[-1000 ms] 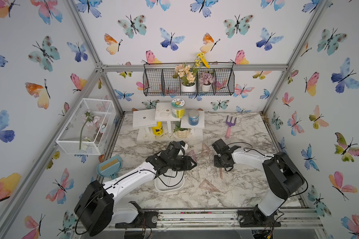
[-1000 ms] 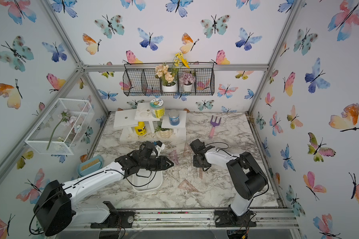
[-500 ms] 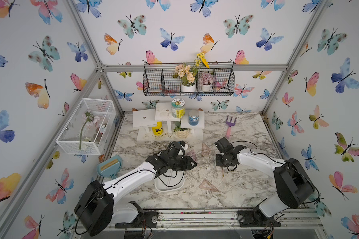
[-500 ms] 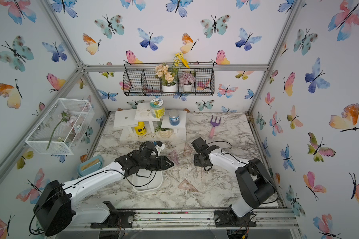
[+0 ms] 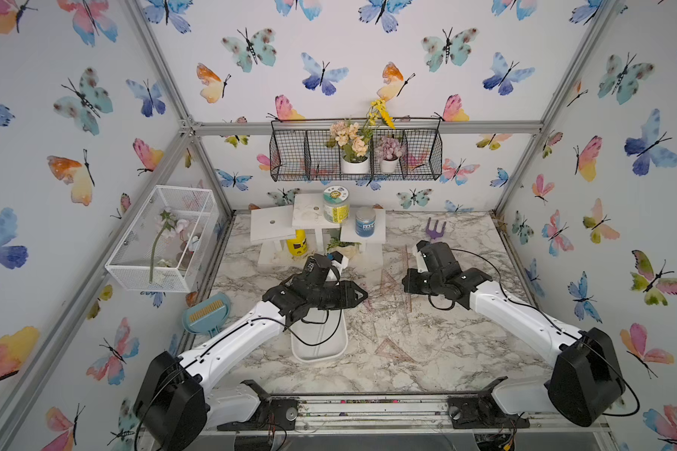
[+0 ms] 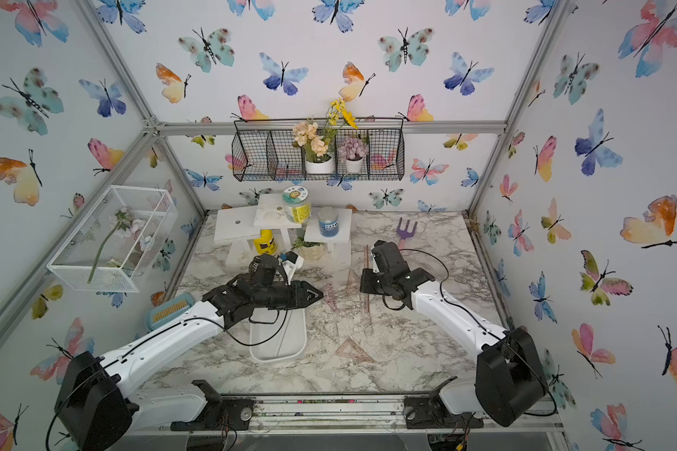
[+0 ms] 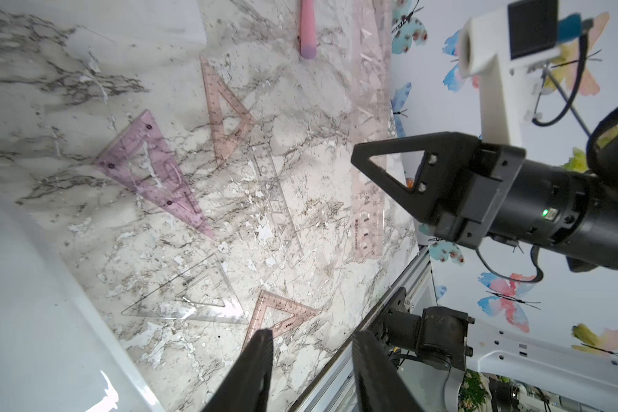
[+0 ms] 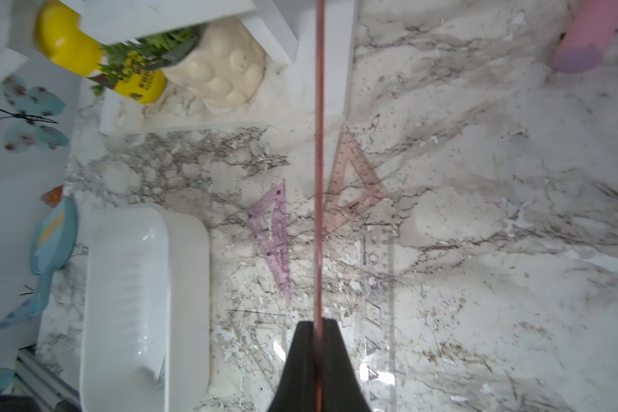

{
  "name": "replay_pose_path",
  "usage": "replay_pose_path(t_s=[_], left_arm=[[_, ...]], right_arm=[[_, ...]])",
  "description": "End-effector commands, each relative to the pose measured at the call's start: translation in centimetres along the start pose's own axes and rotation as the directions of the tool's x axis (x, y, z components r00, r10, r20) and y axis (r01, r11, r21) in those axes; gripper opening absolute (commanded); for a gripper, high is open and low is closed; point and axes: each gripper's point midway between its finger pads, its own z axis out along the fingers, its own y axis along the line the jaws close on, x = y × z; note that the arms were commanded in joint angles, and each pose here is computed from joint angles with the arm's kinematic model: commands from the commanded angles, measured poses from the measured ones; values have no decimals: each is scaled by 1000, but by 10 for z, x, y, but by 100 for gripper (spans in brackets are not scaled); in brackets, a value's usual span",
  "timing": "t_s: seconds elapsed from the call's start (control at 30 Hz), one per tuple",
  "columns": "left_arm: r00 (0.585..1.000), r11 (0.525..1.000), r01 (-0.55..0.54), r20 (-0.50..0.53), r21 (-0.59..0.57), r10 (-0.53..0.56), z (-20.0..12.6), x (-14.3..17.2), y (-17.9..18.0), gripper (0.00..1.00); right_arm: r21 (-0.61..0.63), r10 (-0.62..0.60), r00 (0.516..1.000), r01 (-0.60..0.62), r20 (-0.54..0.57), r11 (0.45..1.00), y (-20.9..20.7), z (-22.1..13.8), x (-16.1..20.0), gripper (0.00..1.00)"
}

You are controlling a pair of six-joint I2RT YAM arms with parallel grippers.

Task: Put the scattered rulers into the storage box
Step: Pick up the ruler from the center of the board.

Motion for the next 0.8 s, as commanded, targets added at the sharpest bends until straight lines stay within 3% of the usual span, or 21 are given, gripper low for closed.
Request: replay_pose_path(t_s=[0.0,0.17,0.47,0.6,0.77], left_arm=[[1000,992,-28,4,124,28,-17,-9,-18,43],[998,972,-56,37,228,49,-37,-27,-33,44],[990,932,-140,78,334,121,-58,-38,-62,45],[985,902,-169,109,398,136,-70,-41,-75,45],[975,869,-213,157,446,158,-82,-49,-92,46]], right_arm=[[-231,-17,998,29,54,972,45,-18,-24,2],[-429,-33,998,52,51,902,80,-31,-26,2],[-600,-43,997,72,63,796,113,-54,-29,2],[-696,-43,998,59,40,715,129,-63,-27,2],[-820,-59,998,6,-35,572,152,-80,-22,2]])
